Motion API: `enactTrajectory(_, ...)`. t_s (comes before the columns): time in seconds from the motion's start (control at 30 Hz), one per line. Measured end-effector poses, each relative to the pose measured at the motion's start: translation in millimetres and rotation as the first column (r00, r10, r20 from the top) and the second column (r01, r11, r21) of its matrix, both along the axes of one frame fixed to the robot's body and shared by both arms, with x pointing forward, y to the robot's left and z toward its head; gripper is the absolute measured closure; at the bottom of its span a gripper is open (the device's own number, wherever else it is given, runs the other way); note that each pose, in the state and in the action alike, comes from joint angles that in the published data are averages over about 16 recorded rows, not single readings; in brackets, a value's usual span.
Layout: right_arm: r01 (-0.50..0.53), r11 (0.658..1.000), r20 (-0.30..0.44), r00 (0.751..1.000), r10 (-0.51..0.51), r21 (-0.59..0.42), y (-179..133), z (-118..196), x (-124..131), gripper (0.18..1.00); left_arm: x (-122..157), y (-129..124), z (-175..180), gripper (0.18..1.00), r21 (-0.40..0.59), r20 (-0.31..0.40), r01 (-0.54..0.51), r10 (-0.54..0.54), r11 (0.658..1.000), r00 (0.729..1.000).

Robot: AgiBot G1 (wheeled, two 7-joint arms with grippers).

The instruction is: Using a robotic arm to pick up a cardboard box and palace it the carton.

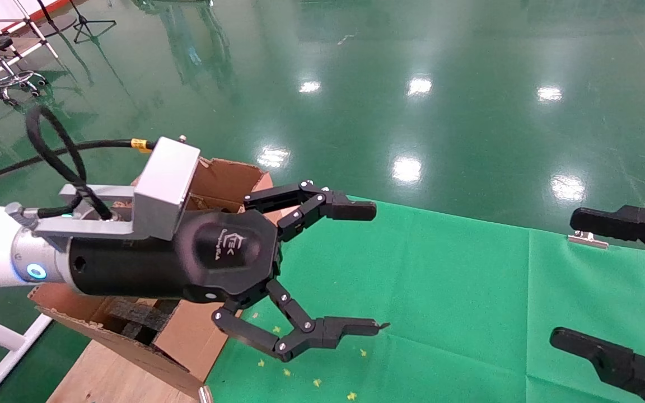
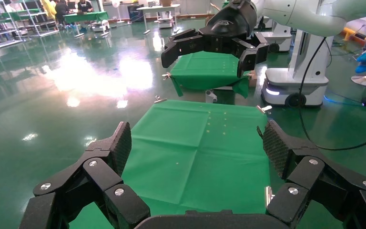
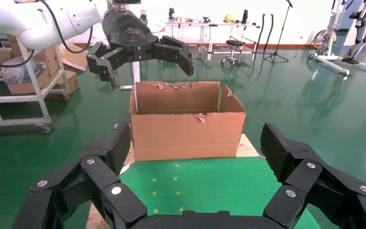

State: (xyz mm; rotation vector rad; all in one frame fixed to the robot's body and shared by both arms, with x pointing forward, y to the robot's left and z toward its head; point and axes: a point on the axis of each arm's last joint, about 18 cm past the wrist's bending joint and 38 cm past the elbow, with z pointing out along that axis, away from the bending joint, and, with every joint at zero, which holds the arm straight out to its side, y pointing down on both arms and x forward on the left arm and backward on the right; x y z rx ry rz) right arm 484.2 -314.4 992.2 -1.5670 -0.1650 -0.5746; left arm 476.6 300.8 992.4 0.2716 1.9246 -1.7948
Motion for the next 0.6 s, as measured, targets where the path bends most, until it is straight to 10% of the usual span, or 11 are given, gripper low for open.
enactTrajectory(0.6,0.0,1.0,0.0,1.0,0.0,0.0,0.0,0.0,0.0,0.178,0.3,0.2,0.1,0.183,0.0,0.0,-0.001,0.001,1.0,1.0)
